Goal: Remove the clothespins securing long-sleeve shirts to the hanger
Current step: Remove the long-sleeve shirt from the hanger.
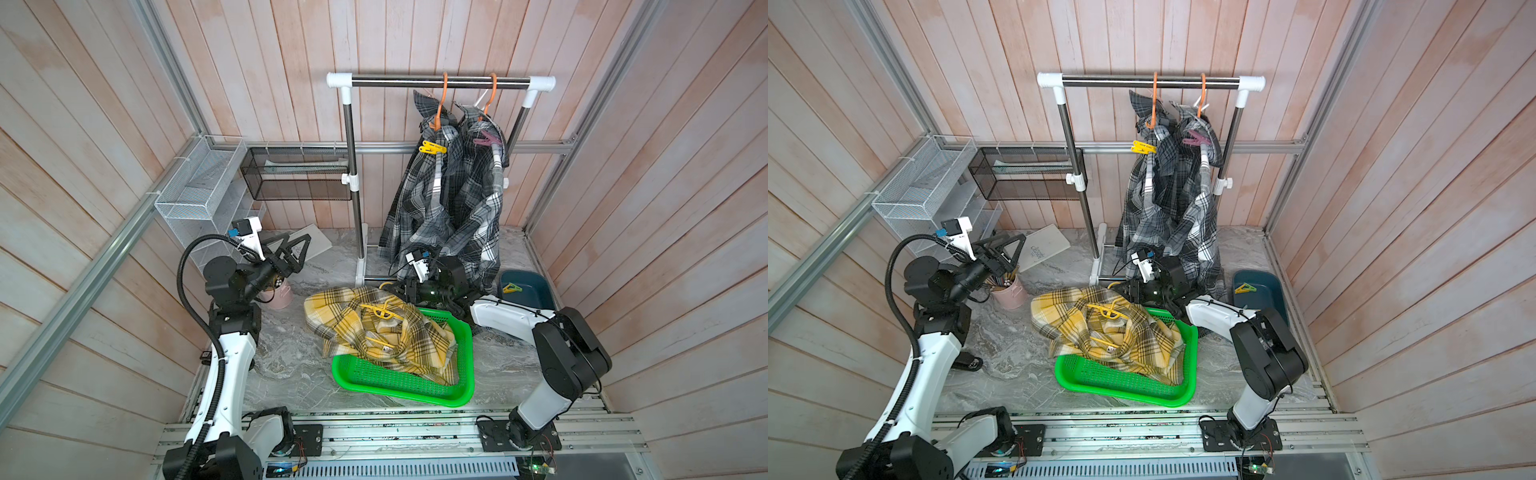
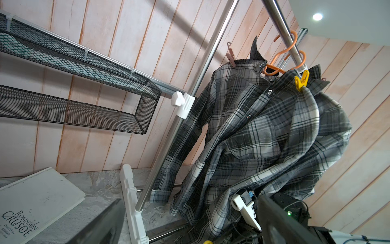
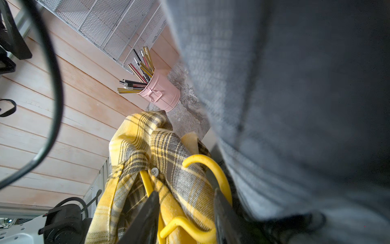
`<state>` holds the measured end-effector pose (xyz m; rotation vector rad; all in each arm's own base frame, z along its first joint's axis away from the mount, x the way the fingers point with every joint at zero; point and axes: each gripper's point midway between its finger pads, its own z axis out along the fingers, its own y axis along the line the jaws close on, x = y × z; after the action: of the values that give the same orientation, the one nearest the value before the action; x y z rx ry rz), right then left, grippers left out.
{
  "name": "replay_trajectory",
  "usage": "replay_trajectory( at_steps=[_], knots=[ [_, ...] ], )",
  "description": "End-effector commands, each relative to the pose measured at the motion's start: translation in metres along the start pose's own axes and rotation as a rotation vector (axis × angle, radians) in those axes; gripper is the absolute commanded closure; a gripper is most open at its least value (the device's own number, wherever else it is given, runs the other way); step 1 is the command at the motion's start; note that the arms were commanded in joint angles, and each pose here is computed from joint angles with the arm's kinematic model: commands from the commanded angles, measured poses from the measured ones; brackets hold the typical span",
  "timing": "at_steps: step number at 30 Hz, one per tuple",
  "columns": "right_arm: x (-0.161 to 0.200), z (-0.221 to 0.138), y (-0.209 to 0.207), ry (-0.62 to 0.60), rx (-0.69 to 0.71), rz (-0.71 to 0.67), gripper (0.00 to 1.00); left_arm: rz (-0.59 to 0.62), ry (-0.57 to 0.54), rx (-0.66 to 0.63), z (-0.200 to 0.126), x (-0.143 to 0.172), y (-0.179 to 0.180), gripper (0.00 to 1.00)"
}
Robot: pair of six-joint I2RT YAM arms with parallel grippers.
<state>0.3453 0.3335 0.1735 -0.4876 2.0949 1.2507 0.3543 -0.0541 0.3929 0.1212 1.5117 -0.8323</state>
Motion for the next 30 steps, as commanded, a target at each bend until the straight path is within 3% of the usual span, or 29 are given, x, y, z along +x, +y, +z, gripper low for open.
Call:
replay_trajectory(
  at_steps=[1, 7, 14, 24, 27, 30],
  knots=[
    [-0.01, -0.006, -0.006, -0.031, 0.083, -0.028, 0.54, 0.003, 0.001, 0.011, -0.002, 0.002, 0.0, 0.01],
    [-0.009, -0.012, -0.016, -0.04, 0.157, -0.028, 0.5, -0.006, -0.002, 0.013, -0.003, 0.002, 0.003, 0.01],
    [0.0, 0.003, 0.005, -0.009, -0.01, -0.015, 0.5, -0.013, -0.007, 0.017, -0.004, 0.001, 0.004, 0.01],
    [0.011, 0.022, 0.007, 0.04, -0.009, -0.025, 0.51, -0.019, -0.006, 0.014, -0.007, 0.001, 0.005, 0.01],
    [0.009, 0.021, 0.012, 0.04, -0.027, -0.036, 0.56, -0.019, -0.007, 0.014, -0.007, 0.001, 0.005, 0.01],
    [0.001, 0.012, 0.024, 0.013, -0.046, -0.079, 0.69, -0.021, -0.005, 0.013, -0.007, 0.002, 0.006, 0.01]
  ],
)
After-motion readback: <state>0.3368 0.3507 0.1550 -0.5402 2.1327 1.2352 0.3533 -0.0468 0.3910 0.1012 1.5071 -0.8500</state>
